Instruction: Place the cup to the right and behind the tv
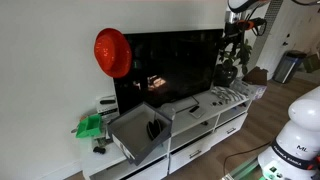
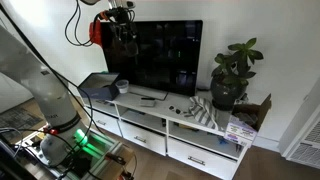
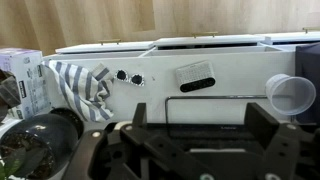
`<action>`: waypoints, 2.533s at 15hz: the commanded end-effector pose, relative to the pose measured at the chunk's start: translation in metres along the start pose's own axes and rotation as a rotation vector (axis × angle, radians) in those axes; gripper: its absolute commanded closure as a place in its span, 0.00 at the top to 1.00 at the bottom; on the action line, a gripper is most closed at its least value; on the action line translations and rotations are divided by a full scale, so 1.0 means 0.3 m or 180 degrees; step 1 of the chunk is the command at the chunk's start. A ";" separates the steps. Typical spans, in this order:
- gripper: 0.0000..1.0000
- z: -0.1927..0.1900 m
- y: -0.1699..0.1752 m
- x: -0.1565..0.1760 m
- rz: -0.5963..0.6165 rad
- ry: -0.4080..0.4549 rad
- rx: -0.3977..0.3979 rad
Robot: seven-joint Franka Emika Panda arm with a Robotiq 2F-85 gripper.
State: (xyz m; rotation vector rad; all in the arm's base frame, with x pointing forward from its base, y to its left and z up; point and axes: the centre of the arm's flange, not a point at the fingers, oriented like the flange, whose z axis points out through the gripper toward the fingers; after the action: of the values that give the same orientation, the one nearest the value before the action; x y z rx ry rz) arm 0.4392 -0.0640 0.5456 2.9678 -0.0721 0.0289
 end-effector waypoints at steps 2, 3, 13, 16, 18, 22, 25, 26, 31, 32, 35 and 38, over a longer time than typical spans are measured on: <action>1.00 0.000 0.000 0.000 0.0000 0.0000 0.0000; 1.00 0.000 0.000 0.000 0.0000 0.0000 0.0000; 1.00 0.079 -0.116 0.017 -0.0106 -0.0095 0.0080; 1.00 0.182 -0.253 0.004 -0.0228 -0.0269 0.0152; 1.00 0.252 -0.339 0.011 -0.0261 -0.0314 0.0286; 1.00 0.387 -0.492 0.039 -0.0246 -0.0332 0.0489; 1.00 0.496 -0.572 0.082 -0.0211 -0.0277 0.0612; 1.00 0.534 -0.587 0.102 -0.0147 -0.0246 0.0634; 1.00 0.624 -0.606 0.122 -0.0215 -0.0233 0.0639; 1.00 0.654 -0.612 0.129 -0.0214 -0.0246 0.0642; 1.00 0.671 -0.617 0.135 -0.0213 -0.0256 0.0645; 1.00 0.675 -0.622 0.162 -0.0189 -0.0285 0.0648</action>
State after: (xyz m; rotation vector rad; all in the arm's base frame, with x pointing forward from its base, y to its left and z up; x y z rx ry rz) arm 0.4934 0.0817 0.3191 3.1723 0.0216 -0.0883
